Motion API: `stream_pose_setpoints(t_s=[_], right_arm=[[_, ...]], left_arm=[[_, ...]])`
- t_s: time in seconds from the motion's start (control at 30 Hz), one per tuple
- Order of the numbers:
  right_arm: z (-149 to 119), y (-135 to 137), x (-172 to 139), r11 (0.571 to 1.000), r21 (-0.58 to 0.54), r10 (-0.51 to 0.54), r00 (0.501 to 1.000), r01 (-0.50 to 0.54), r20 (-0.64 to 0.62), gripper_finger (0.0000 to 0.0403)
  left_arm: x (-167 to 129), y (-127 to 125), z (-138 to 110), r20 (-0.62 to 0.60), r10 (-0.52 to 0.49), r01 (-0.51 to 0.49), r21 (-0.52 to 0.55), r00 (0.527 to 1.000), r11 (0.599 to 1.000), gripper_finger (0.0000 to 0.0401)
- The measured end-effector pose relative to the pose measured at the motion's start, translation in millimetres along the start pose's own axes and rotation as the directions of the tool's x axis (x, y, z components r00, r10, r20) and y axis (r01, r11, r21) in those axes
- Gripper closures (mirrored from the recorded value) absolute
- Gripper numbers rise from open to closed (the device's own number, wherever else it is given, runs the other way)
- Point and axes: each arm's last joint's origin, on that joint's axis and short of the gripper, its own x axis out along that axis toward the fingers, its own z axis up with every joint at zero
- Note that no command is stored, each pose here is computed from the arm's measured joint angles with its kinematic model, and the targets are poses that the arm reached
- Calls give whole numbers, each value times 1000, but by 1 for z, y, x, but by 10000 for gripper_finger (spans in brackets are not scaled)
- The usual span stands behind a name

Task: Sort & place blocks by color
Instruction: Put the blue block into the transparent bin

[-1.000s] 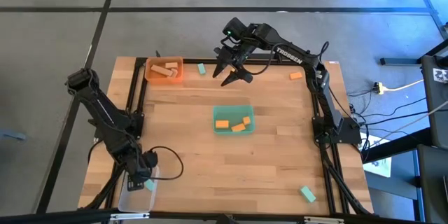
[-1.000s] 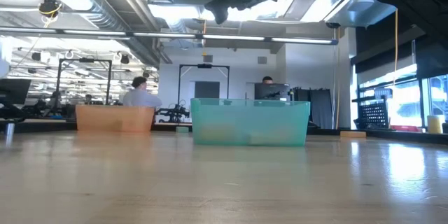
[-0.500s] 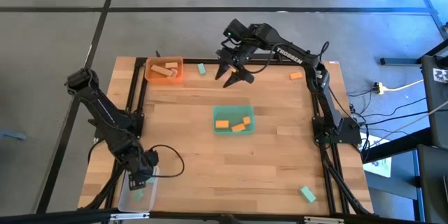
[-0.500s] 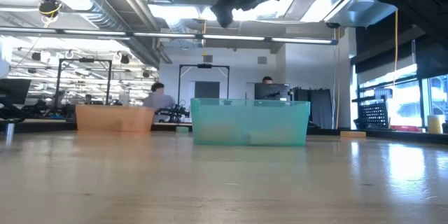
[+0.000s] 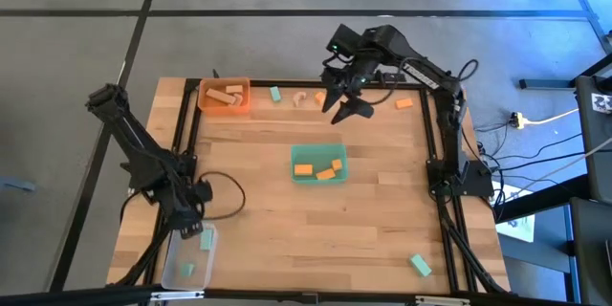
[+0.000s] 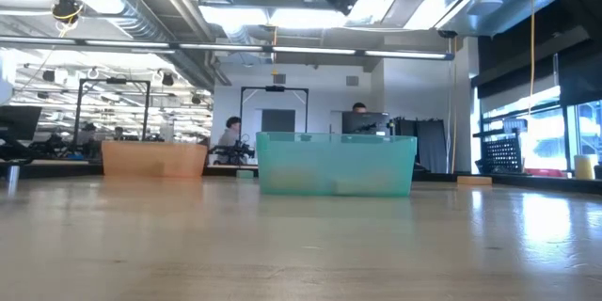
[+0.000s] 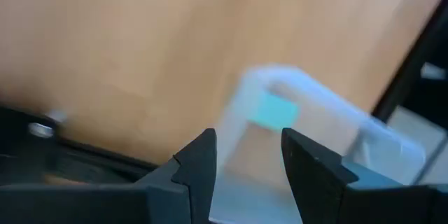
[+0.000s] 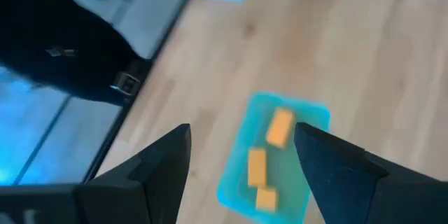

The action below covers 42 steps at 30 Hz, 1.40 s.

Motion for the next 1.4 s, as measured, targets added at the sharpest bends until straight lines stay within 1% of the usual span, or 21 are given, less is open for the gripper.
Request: stream_pose_setpoints(t_s=[0.1,0.17,0.23,0.3,0.37,0.47,0.53,0.63,0.7,0.8,0.9,1.0,1.03,1.07,1.1,1.2,1.23,1.33,1.4], right_arm=[[6,25,-4,999,6,-51,998,51,-25,148],[9,47,-10,995,54,-79,997,80,-25,148],[11,69,-14,985,101,-135,990,139,-41,148],[9,90,-15,965,148,-206,975,216,-81,148],[3,110,-16,933,225,-259,959,280,-118,148],[-11,139,-17,876,371,-272,950,309,-151,148],[-24,155,-16,814,476,-279,943,332,-180,148],[-44,175,-7,705,593,-300,921,390,-249,148],[-58,188,1,642,637,-305,905,426,-298,148],[-79,206,14,531,708,-299,885,465,-356,148],[-95,223,31,440,764,-279,881,471,-382,148],[-111,238,49,330,812,-252,874,482,-416,148],[-116,242,55,302,816,-242,867,494,-435,148],[-122,246,62,284,813,-234,859,509,-456,148],[-127,249,70,290,801,-227,851,523,-473,148],[-142,253,93,344,765,-216,839,544,-500,148],[-147,253,101,356,760,-212,839,543,-500,148],[-157,248,123,378,768,-204,856,517,-476,148],[-163,243,138,395,786,-195,880,475,-434,148]], left_arm=[[-12,11,6,127,5,-2,-27,992,1000,250],[-19,18,11,212,6,-1,-26,977,1000,250],[-25,22,15,276,0,-1,2,961,1000,250],[-29,27,18,322,3,-15,34,947,999,250],[-33,31,21,357,17,-40,58,934,997,250],[-36,35,26,397,28,-77,107,917,991,250],[-39,38,28,411,29,-97,146,911,984,250],[-42,42,32,430,32,-124,188,902,974,250],[-44,45,34,444,32,-134,201,896,970,250],[-48,49,36,463,28,-144,217,886,966,250],[-53,54,37,484,15,-143,230,875,963,250],[-57,58,37,504,-1,-138,238,864,961,250],[-59,58,37,510,-4,-135,237,860,962,250],[-59,59,37,515,-6,-136,238,857,962,250],[-60,60,38,520,-11,-136,243,854,960,250],[-63,61,38,532,-23,-138,260,846,956,250],[-63,61,38,534,-24,-141,265,845,954,250],[-64,62,39,540,-28,-139,266,841,954,250],[-64,61,39,537,-41,-126,271,843,954,250]])
